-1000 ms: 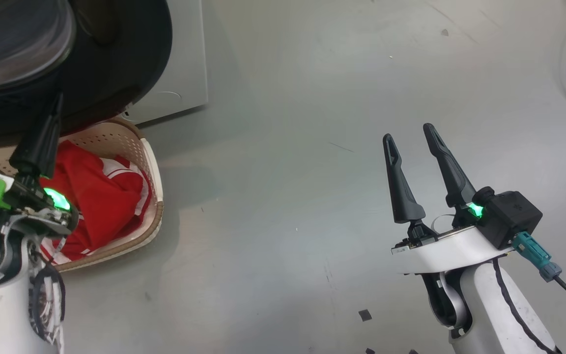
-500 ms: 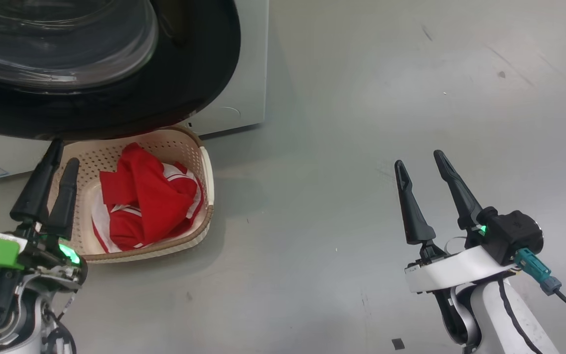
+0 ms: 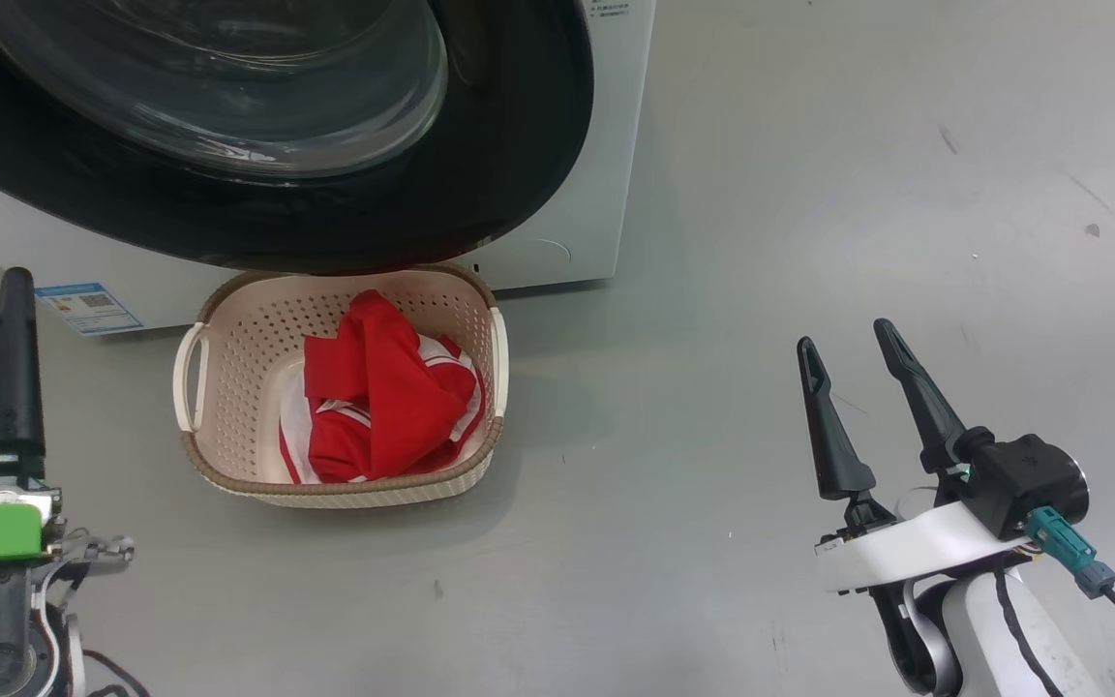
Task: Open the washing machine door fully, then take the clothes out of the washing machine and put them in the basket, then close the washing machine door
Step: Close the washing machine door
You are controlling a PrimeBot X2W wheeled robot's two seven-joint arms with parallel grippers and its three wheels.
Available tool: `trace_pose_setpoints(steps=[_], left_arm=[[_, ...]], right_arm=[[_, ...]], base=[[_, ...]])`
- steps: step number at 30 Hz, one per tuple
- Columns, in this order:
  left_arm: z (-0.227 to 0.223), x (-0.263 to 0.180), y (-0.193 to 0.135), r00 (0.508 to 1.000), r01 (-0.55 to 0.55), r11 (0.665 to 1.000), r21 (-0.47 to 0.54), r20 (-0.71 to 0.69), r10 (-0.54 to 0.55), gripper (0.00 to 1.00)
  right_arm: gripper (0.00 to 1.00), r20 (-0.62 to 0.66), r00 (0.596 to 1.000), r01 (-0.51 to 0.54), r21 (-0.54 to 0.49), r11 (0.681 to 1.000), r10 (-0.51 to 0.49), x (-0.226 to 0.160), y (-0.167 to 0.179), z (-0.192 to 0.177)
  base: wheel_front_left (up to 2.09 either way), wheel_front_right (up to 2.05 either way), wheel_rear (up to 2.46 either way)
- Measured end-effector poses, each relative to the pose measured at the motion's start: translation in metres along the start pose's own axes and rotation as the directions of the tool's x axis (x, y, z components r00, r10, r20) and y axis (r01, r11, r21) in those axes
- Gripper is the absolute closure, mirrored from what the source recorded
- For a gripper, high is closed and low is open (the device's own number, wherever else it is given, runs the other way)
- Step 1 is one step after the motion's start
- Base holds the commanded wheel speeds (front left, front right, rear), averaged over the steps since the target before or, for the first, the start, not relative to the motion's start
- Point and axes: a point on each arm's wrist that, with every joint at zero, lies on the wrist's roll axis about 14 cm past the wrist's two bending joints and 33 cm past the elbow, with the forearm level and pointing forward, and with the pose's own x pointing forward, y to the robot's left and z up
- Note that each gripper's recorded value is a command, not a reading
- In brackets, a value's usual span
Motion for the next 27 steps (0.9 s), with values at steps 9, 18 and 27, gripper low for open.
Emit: trace_pose_setpoints(steps=[9,18,27], left_arm=[[0.036,-0.025,-0.027,0.993,0.003,0.830,0.557,0.098,-0.069,0.00],[0.010,-0.056,0.000,1.000,-0.013,0.581,0.814,0.011,0.008,0.00],[-0.017,-0.080,0.022,0.995,-0.035,0.506,0.862,-0.019,0.103,0.00]], right_arm=[[0.00,0.039,0.997,-0.059,-0.009,0.998,0.059,0.006,0.017,0.012],[0.00,0.039,0.997,-0.060,-0.012,0.998,0.060,-0.002,0.019,0.013],[0.00,0.002,0.999,-0.038,-0.006,0.999,0.038,-0.018,0.016,0.003]], base=[[0.00,0.00,0.00],[0.00,0.00,0.00],[0.00,0.00,0.00]])
